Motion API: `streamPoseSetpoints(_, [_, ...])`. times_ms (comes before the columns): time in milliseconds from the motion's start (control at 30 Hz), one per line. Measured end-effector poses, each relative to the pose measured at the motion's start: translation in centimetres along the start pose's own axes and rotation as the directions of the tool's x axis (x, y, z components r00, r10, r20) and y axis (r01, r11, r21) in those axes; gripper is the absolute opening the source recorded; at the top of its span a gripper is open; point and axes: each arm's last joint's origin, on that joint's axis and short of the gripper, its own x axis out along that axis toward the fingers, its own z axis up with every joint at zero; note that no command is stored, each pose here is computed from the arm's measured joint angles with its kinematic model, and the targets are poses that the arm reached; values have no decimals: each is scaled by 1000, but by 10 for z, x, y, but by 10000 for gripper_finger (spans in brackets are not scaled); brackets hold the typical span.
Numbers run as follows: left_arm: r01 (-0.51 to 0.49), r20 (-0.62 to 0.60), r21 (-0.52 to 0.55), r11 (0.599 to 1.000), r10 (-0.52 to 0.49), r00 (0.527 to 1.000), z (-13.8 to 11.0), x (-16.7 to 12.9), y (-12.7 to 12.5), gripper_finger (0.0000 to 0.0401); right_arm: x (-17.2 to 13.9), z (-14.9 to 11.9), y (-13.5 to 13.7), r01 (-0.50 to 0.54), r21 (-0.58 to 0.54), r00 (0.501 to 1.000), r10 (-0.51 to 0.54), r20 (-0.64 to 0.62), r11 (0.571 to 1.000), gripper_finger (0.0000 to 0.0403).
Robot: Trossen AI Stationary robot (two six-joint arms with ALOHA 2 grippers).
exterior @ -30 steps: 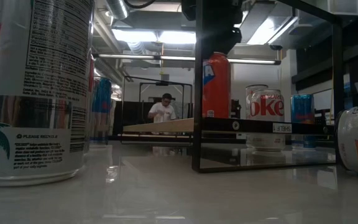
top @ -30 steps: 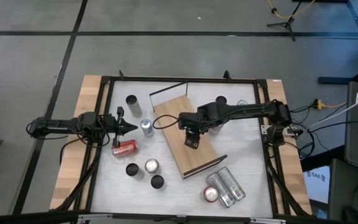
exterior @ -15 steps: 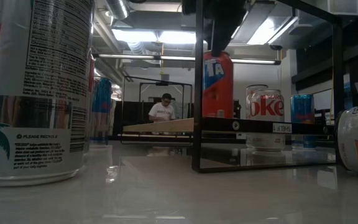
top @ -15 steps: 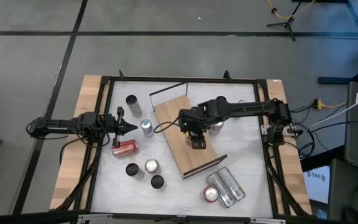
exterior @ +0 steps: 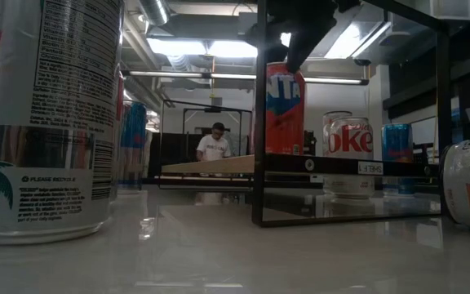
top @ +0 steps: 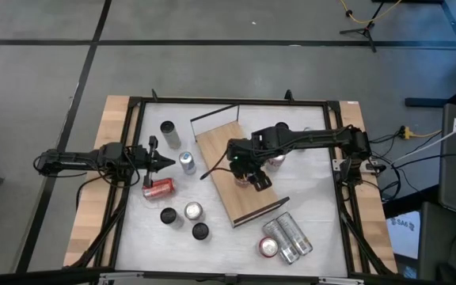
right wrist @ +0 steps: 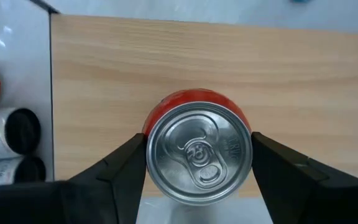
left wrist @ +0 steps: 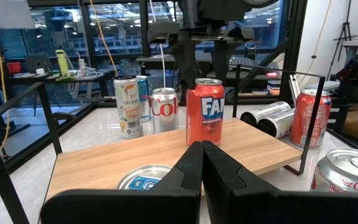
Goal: Place canned beverage on shelf
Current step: Put the top right orange soda can on the shelf
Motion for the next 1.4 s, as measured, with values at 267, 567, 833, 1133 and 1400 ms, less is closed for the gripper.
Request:
streamPoseSetpoints(267, [0, 0, 0, 1000, 0, 1000, 0, 0, 0, 0, 1, 2, -1, -8, -49, 1000, 9, 28, 999, 250])
streamPoseSetpoints(567, [0, 0, 0, 1000, 0, 1000, 0, 0, 0, 0, 1, 3, -1, -3, -42, 1000, 4, 31, 999, 250])
streamPoseSetpoints(833, [0, 0, 0, 1000, 0, 1000, 0, 0, 0, 0, 1, 4, -2, 6, -42, 999, -4, 42, 999, 250])
streamPoseSetpoints(1133, [0, 0, 0, 1000, 0, 1000, 0, 0, 0, 0, 1, 4, -2, 7, -43, 999, -5, 41, 999, 251])
streamPoseSetpoints(1400, [0, 0, 0, 1000, 0, 1000, 0, 0, 0, 0, 1, 4, -3, 43, -36, 999, -42, 25, 998, 275])
